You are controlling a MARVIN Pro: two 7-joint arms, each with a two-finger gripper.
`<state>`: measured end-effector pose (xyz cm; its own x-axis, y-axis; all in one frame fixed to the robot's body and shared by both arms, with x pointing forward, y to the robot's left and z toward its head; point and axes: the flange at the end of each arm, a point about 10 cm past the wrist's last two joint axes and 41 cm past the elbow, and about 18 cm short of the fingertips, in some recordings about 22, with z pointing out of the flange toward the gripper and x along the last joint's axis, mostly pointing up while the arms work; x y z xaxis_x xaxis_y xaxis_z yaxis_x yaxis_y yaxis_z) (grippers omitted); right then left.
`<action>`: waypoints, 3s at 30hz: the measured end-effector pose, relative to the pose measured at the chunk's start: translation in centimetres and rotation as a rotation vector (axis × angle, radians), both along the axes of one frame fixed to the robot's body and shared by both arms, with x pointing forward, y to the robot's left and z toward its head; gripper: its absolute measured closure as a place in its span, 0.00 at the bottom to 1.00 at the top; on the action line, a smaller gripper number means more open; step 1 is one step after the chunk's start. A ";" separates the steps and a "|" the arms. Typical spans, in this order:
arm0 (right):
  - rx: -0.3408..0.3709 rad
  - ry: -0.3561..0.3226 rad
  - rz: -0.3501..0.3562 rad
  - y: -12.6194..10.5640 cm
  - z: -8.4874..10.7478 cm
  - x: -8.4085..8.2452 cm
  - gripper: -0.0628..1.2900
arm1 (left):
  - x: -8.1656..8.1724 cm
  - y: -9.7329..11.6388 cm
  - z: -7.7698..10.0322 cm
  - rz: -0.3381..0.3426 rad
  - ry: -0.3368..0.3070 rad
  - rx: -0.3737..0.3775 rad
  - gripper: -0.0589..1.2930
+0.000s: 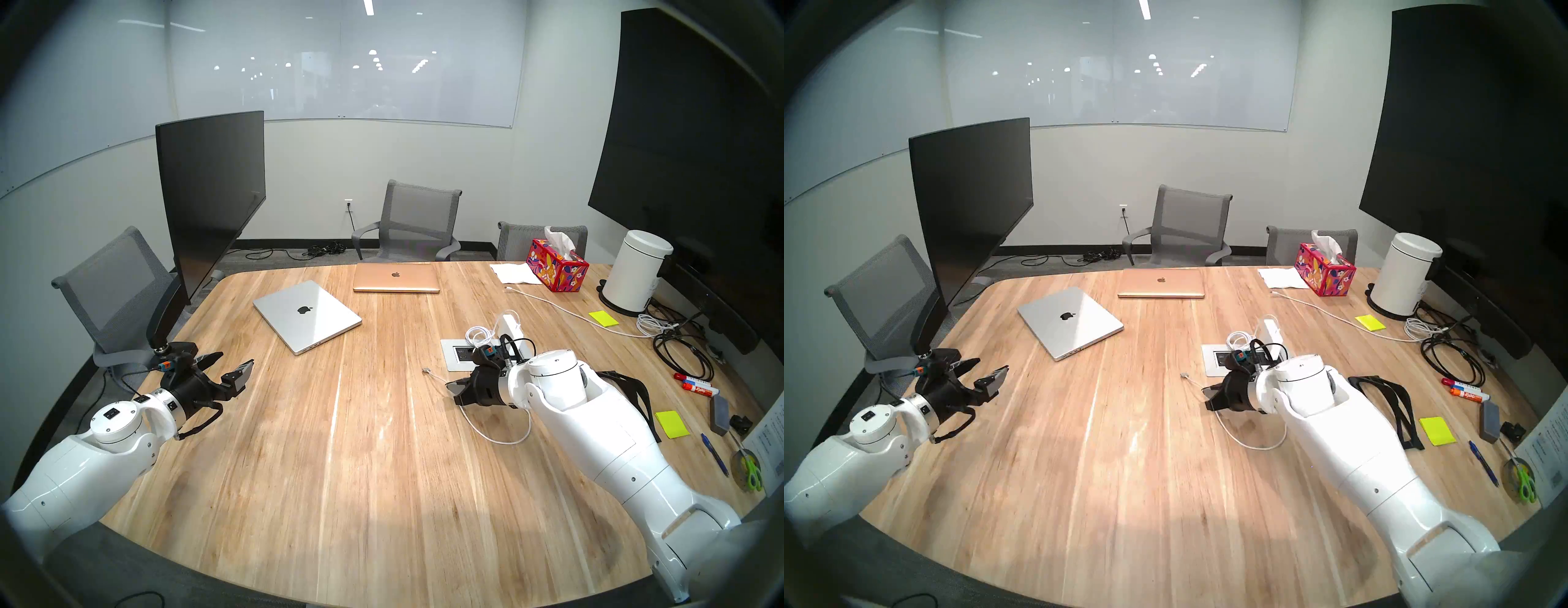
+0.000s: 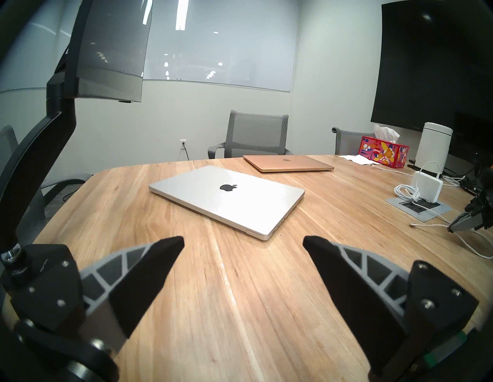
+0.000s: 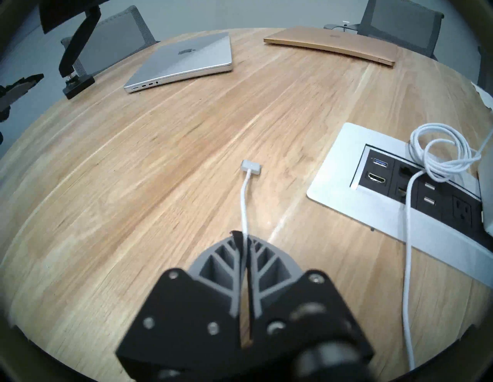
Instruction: Unplug the charging cable from the port of the MacBook and lay it on the desk
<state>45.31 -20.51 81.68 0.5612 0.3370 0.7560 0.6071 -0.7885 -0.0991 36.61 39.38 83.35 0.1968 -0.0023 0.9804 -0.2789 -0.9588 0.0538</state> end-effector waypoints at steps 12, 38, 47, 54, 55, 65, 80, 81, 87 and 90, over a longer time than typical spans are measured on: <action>0.011 0.001 0.003 0.3 0.0 0.4 0.07 | 0.0 0.0 0.0 0.000 0.000 0.000 0.05; 0.166 -0.207 -0.046 -2.8 7.8 1.2 0.08 | 0.0 0.0 0.0 -0.001 0.000 0.000 0.05; 0.273 -0.288 -0.004 -3.8 8.3 -1.4 0.08 | 0.0 0.0 0.0 -0.001 0.000 0.000 0.05; 0.301 -0.306 0.001 -4.8 5.7 -3.4 0.08 | 0.0 0.0 0.0 -0.001 0.000 0.000 0.05; 0.304 -0.316 -0.003 -5.1 5.4 -3.7 0.08 | 0.0 0.0 0.0 -0.001 0.000 0.000 0.05; 0.302 -0.393 -0.022 -7.1 3.0 -4.5 0.06 | 0.0 0.0 0.0 -0.001 0.000 0.000 0.05; 0.327 -0.430 -0.012 -7.2 2.8 -4.4 0.06 | 0.0 0.0 0.0 0.000 -0.001 0.000 0.05; 0.328 -0.431 -0.011 -7.2 2.9 -4.4 0.06 | 0.0 0.0 0.0 0.000 -0.001 0.000 0.05; 0.332 -0.434 -0.010 -7.1 2.9 -4.4 0.06 | 0.0 0.0 0.0 0.000 -0.001 0.001 0.05; 0.333 -0.435 -0.009 -7.1 2.9 -4.4 0.06 | 0.0 0.0 0.0 0.000 -0.001 0.001 0.05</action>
<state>40.88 -27.62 84.62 0.1747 0.0363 0.9839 0.6409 -0.7629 -0.0857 36.61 39.39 83.37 0.1960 -0.0029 0.9806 -0.2794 -0.9587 0.0530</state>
